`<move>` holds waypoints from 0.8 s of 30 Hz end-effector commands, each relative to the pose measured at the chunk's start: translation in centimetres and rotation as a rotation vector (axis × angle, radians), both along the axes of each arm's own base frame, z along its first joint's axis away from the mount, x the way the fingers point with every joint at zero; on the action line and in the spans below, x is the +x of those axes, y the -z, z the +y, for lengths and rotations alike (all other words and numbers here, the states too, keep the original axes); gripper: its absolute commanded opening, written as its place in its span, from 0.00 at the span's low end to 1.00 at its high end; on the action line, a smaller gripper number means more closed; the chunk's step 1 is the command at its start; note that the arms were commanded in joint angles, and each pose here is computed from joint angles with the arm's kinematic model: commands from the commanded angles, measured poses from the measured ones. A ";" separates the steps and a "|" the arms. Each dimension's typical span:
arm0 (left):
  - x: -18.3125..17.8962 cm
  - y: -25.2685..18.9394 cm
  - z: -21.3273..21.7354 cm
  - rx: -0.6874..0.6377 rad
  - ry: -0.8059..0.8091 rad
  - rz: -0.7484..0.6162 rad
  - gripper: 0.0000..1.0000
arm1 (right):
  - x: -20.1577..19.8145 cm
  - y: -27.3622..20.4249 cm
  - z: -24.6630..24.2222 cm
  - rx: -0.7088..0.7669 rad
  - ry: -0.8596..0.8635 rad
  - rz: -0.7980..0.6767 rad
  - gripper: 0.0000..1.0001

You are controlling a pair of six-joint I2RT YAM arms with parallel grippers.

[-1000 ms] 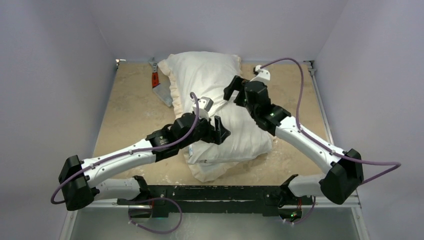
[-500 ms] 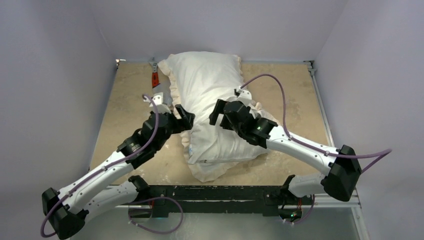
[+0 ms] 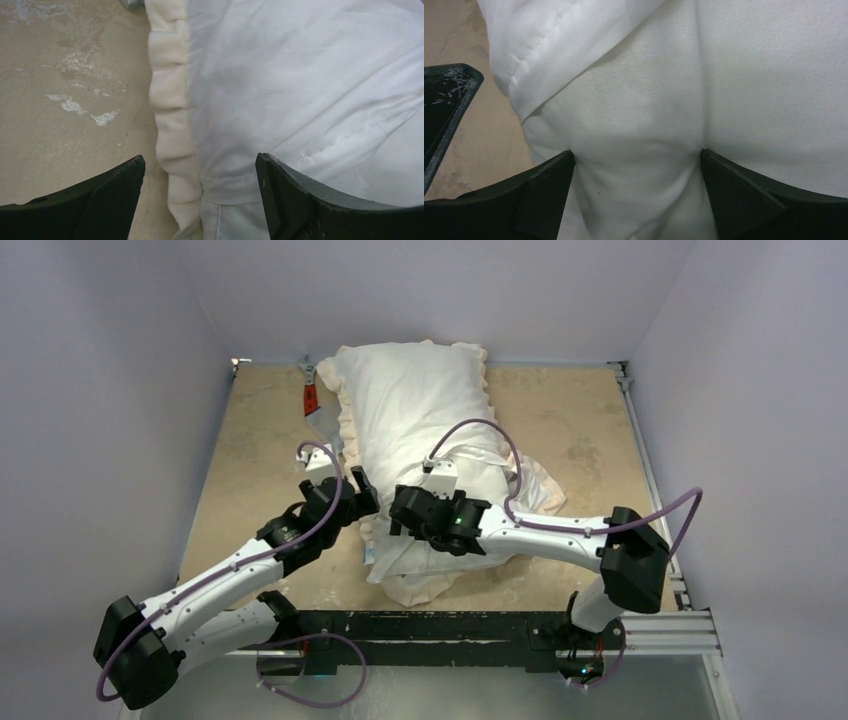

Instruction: Remove the pillowcase from the pillow

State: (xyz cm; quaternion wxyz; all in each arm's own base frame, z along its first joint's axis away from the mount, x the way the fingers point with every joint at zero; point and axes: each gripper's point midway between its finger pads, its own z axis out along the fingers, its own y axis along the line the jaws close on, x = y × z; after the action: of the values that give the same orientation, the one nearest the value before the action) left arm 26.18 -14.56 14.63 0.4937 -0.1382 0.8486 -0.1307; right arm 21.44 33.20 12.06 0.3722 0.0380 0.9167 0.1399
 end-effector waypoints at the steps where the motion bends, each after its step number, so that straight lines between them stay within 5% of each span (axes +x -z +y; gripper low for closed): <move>1: 0.9 -0.5 -1.3 -0.072 0.004 -0.033 0.80 | -1.4 3.4 -1.1 -0.078 0.051 0.092 0.99; 8: 0.6 -0.7 -0.8 -0.074 -0.001 -0.045 0.79 | -0.1 6.3 -2.3 -0.131 0.125 0.091 0.94; 16: 0.6 -0.3 0.6 -0.071 -0.067 -0.065 0.71 | 2.2 3.6 -4.1 -0.047 0.175 0.043 0.02; 24: 2.0 1.7 0.4 -0.053 -0.089 -0.027 0.59 | 2.5 0.3 -3.9 0.041 0.161 0.002 0.00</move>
State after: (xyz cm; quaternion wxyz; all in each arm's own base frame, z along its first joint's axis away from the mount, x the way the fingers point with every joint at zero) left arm 26.85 -14.30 13.37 0.5003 -0.1619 0.8402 -0.1329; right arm 24.44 30.70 11.62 0.3847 0.1237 0.9042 0.1382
